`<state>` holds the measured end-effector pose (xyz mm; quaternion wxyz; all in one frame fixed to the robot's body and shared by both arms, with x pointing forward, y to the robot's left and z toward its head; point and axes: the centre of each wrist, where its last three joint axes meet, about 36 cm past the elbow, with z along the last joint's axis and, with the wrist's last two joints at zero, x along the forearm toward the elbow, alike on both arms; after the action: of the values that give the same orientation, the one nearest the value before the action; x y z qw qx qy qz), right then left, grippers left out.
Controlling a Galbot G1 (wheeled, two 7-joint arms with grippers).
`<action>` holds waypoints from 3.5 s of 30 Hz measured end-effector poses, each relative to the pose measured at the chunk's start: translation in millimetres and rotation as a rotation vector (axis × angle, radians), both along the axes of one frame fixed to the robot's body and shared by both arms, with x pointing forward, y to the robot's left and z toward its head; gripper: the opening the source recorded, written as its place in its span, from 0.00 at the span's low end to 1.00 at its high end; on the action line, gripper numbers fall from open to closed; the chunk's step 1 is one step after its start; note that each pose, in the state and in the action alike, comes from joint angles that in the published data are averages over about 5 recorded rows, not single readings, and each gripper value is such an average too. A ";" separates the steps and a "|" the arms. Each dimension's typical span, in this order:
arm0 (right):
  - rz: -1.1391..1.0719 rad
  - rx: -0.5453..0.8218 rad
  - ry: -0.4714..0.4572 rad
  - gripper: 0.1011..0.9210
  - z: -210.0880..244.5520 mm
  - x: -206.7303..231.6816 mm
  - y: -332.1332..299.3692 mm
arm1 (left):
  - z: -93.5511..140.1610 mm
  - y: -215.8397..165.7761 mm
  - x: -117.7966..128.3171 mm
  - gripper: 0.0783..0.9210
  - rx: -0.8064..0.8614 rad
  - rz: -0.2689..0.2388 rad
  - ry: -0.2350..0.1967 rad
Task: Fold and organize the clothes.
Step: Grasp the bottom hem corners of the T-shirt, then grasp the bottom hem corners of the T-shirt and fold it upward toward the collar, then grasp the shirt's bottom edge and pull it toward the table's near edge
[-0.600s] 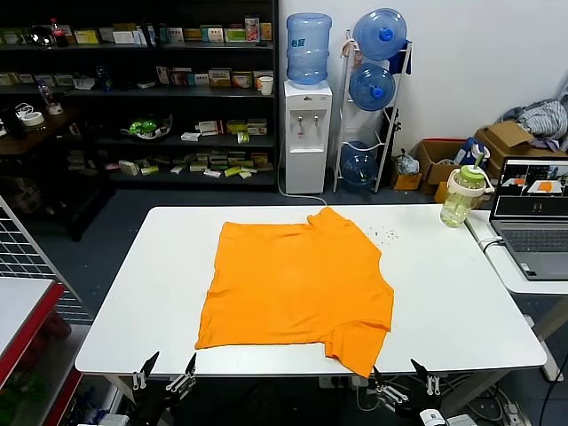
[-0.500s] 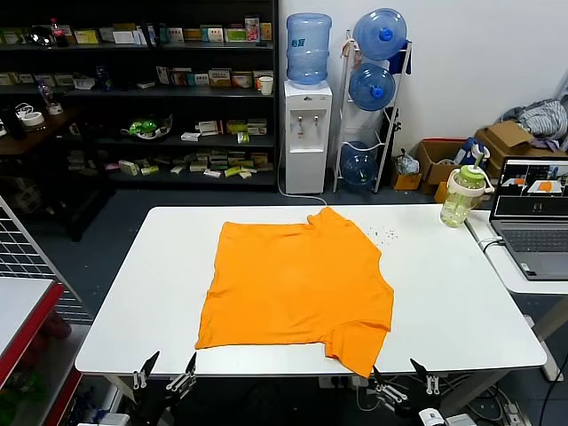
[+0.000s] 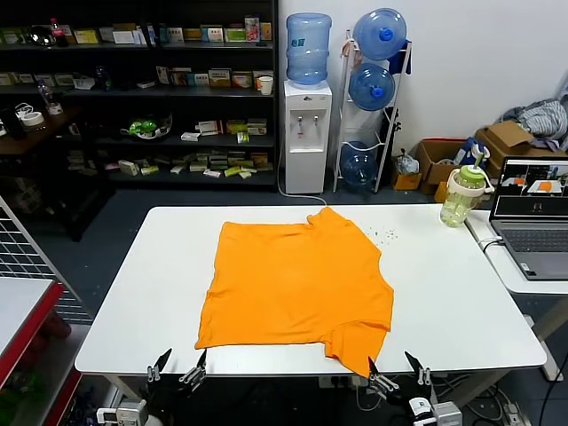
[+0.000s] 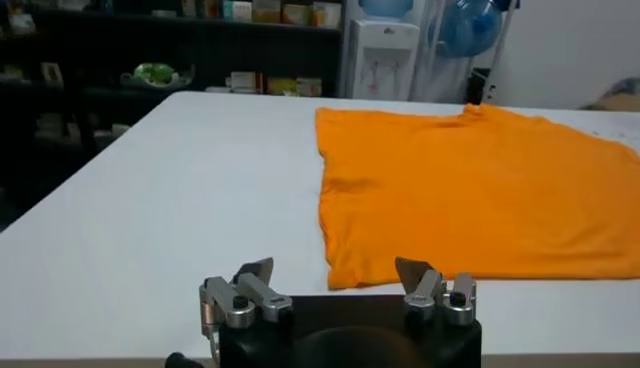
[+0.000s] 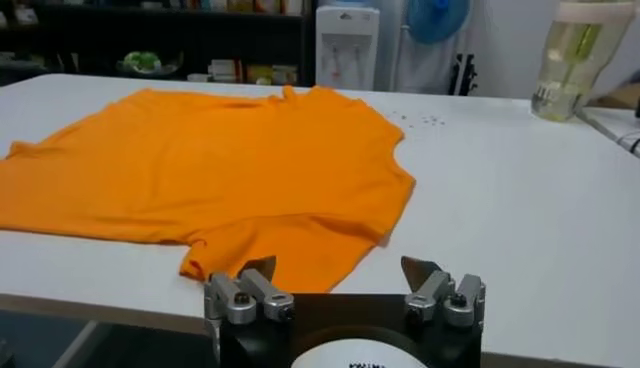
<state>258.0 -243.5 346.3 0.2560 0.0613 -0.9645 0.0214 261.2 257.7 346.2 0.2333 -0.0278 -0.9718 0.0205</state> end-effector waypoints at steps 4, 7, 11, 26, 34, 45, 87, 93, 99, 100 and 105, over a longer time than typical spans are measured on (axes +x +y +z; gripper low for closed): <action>0.001 0.000 0.011 0.88 -9.8 4.9 8.5 | -7.2 -1.7 7.4 0.88 0.006 0.000 0.005; 0.001 -0.005 0.020 0.87 -15.7 6.8 12.9 | -10.5 -3.1 10.5 0.88 0.009 -0.004 0.009; 0.002 -0.012 0.024 0.78 -20.0 7.4 15.9 | -14.8 -4.9 14.5 0.88 0.012 -0.005 0.014; 0.005 -0.022 0.007 0.25 -22.5 5.8 21.9 | -27.3 -13.5 20.6 0.47 0.022 -0.014 0.032; 0.002 -0.021 -0.010 0.03 -19.4 3.5 20.1 | -27.2 -15.3 21.5 0.17 0.021 -0.013 0.030; -0.008 -0.021 -0.028 0.03 0.1 -13.5 10.5 | -16.0 -20.4 11.5 0.02 0.010 -0.017 0.024; -0.010 0.074 -0.155 0.04 43.7 149.1 -6.5 | 16.3 -5.1 127.4 0.02 0.061 -0.119 -0.132; 0.005 0.069 -0.143 0.21 43.4 168.4 -1.7 | 13.1 -3.4 145.8 0.14 0.078 -0.110 -0.125; 0.008 0.050 -0.145 0.42 43.3 171.8 -8.1 | 14.1 -0.6 149.1 0.35 0.094 -0.105 -0.116; 0.008 0.044 -0.144 0.46 42.7 170.3 -10.7 | 14.4 0.5 148.2 0.39 0.096 -0.105 -0.113; 0.000 0.019 -0.127 0.64 38.3 156.3 -29.2 | 14.6 3.7 135.9 0.55 0.093 -0.104 -0.091</action>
<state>414.3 -272.7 384.6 0.1937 0.0623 -0.9790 0.0160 397.2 261.5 360.8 0.1909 -0.0682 -0.9785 -0.0379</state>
